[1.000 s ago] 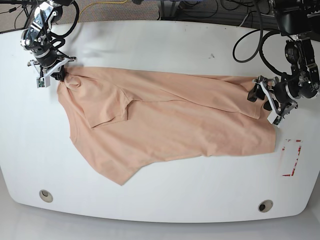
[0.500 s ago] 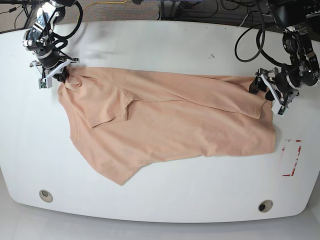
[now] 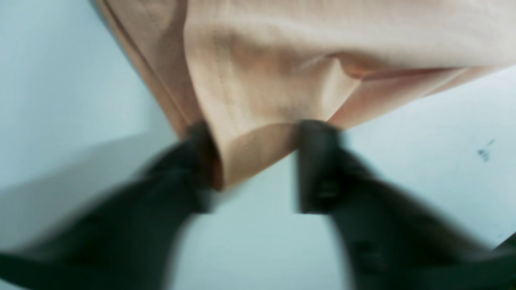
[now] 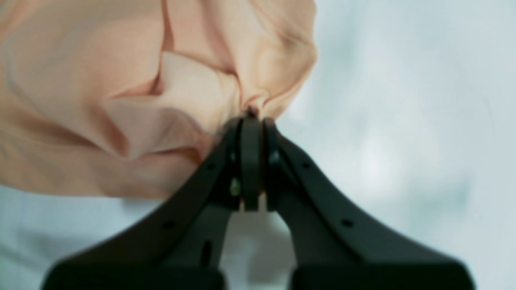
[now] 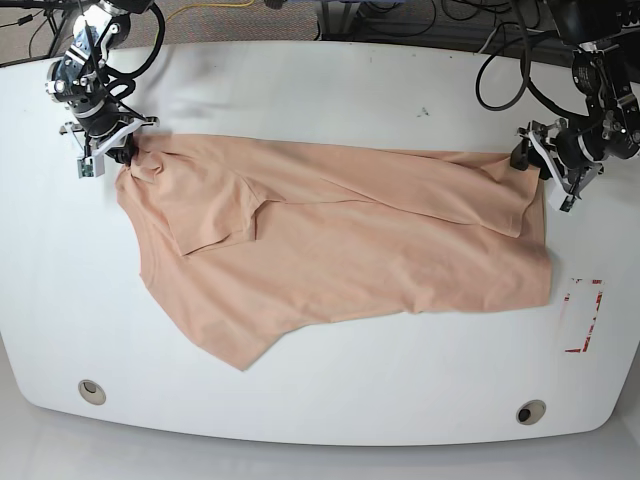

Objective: Layout the t-shirt on the table in an organized manner, then fold the t-shirt properly
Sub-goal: 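Pull the shirt taut with both grippers, dragging it away from the table edge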

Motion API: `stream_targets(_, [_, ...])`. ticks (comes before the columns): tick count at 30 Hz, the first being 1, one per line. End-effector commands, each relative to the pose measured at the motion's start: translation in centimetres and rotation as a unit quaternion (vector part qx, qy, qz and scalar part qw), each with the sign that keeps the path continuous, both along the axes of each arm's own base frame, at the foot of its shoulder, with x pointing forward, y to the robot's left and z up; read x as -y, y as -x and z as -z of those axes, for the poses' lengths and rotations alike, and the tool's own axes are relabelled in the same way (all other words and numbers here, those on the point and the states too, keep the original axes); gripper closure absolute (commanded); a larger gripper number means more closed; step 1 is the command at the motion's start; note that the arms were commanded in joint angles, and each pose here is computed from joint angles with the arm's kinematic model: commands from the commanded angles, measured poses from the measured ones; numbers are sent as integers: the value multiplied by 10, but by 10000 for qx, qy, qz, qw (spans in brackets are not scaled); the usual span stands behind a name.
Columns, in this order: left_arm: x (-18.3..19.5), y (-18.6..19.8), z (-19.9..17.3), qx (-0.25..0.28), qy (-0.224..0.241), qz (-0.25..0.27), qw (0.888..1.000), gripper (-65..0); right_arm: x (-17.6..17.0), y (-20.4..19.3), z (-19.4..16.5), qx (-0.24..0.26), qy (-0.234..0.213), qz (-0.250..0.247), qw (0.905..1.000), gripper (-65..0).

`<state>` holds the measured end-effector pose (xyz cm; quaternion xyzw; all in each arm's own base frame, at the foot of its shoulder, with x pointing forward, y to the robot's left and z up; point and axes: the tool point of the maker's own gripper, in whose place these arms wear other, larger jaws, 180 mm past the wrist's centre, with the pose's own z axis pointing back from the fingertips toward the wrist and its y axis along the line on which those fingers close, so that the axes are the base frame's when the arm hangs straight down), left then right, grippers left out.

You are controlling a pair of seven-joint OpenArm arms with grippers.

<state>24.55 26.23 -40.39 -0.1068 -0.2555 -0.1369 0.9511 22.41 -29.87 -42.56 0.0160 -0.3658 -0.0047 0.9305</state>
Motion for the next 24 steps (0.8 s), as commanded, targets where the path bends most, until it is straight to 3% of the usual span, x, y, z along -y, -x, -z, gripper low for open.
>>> stream_targets(1, [-12,-5,-7,97,-264,16,9996,-131,3,1,-1,-96,118,-73,9999,-6])
stream_targets(2, [-15,-4,-5,47,-369,16,9993,-89,3,1,-1,-96,118,-73,9999,-6])
stream_targets(5, [-20,-1,-2,-40,-539,16,9985,-53,3,1,-1,-96,118,-73,9999,-6])
stream_targets(24, [-51,40,-9,-181,-948,-294,9949,-49,5,16,5,-255,118,-44,9996,-5])
